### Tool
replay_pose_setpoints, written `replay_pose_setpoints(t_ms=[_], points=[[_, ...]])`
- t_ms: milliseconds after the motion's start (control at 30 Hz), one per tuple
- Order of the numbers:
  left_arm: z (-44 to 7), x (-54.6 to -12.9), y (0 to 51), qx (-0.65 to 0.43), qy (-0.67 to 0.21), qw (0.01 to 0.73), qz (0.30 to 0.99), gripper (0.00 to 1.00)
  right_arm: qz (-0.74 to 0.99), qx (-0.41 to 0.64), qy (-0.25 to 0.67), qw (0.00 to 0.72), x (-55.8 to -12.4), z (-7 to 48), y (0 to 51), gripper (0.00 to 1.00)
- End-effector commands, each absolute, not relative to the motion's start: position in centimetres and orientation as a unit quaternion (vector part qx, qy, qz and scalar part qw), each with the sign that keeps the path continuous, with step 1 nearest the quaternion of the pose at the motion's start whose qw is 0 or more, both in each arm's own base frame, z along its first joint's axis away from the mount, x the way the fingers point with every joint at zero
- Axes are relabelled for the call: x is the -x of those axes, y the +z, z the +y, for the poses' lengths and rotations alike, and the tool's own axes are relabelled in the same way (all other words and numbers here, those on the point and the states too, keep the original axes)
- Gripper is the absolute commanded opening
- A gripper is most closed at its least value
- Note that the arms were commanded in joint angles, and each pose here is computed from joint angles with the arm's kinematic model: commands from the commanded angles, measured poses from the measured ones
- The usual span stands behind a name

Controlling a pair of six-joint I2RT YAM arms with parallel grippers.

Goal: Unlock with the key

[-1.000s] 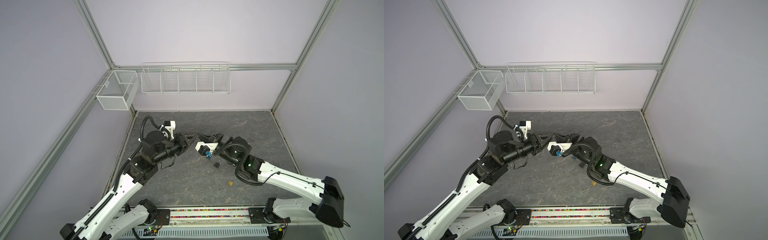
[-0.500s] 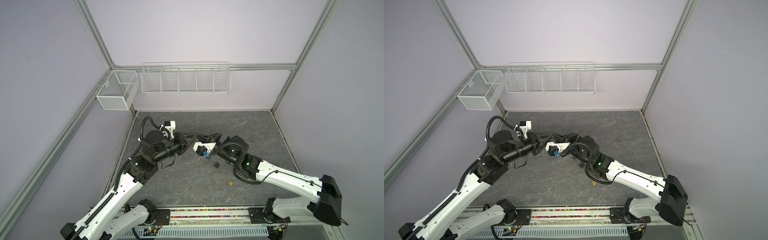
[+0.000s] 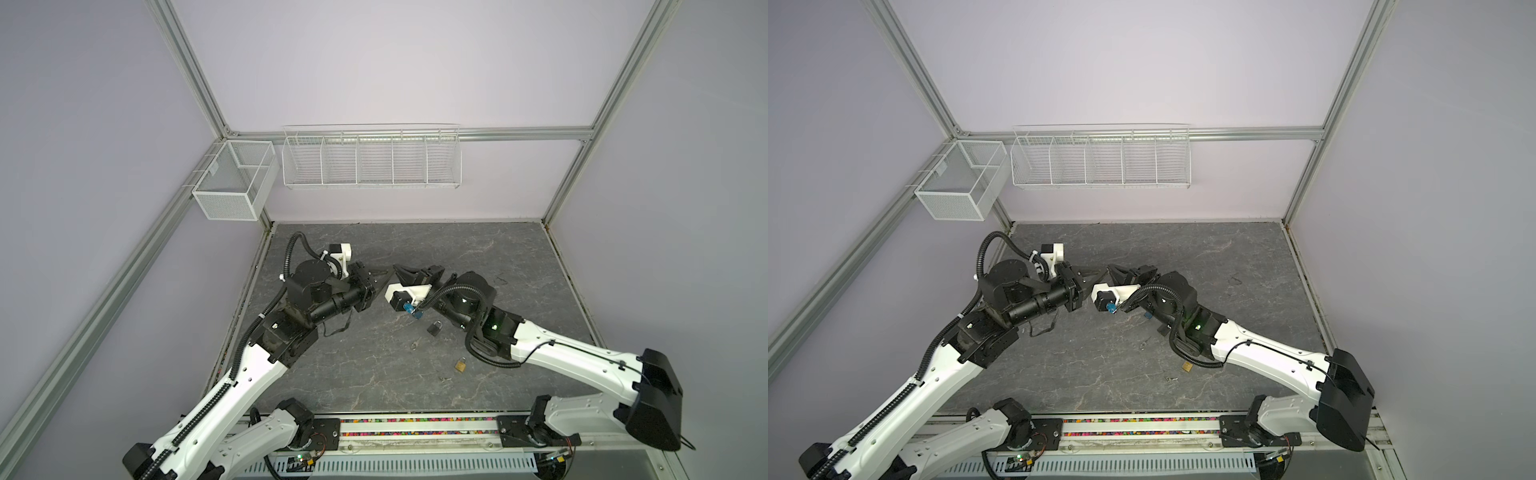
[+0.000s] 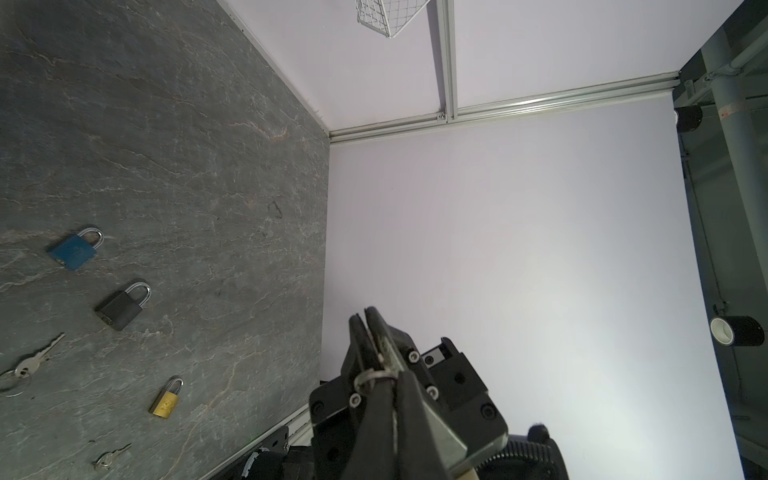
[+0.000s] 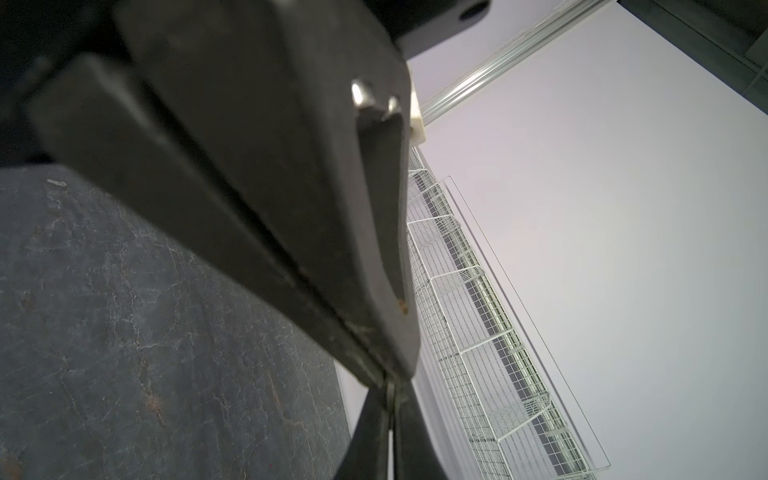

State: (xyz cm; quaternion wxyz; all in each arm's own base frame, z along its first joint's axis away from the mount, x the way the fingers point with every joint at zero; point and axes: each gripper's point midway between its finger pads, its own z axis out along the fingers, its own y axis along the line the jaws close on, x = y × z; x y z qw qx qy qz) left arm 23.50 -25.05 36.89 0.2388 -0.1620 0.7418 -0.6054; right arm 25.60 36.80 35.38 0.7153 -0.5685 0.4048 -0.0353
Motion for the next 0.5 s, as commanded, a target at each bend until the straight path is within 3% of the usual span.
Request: replay_pose_setpoints(t_ms=[0, 167, 467], points=[[-25.6, -23.9, 37.1, 0.168, -0.617, 0.237, 0.732, 0.09, 0.367, 0.577, -0.017, 0.729, -24.3, 38.1, 36.8, 0.07], [-25.9, -24.3, 36.5, 0.171, -0.611, 0.233, 0.737, 0.20, 0.363, 0.578, -0.016, 0.731, -24.2, 38.3, 36.9, 0.07], [-25.7, -24.6, 35.5, 0.184, -0.597, 0.231, 0.746, 0.13, 0.348, 0.585, -0.032, 0.732, -24.0, 38.4, 37.2, 0.07]])
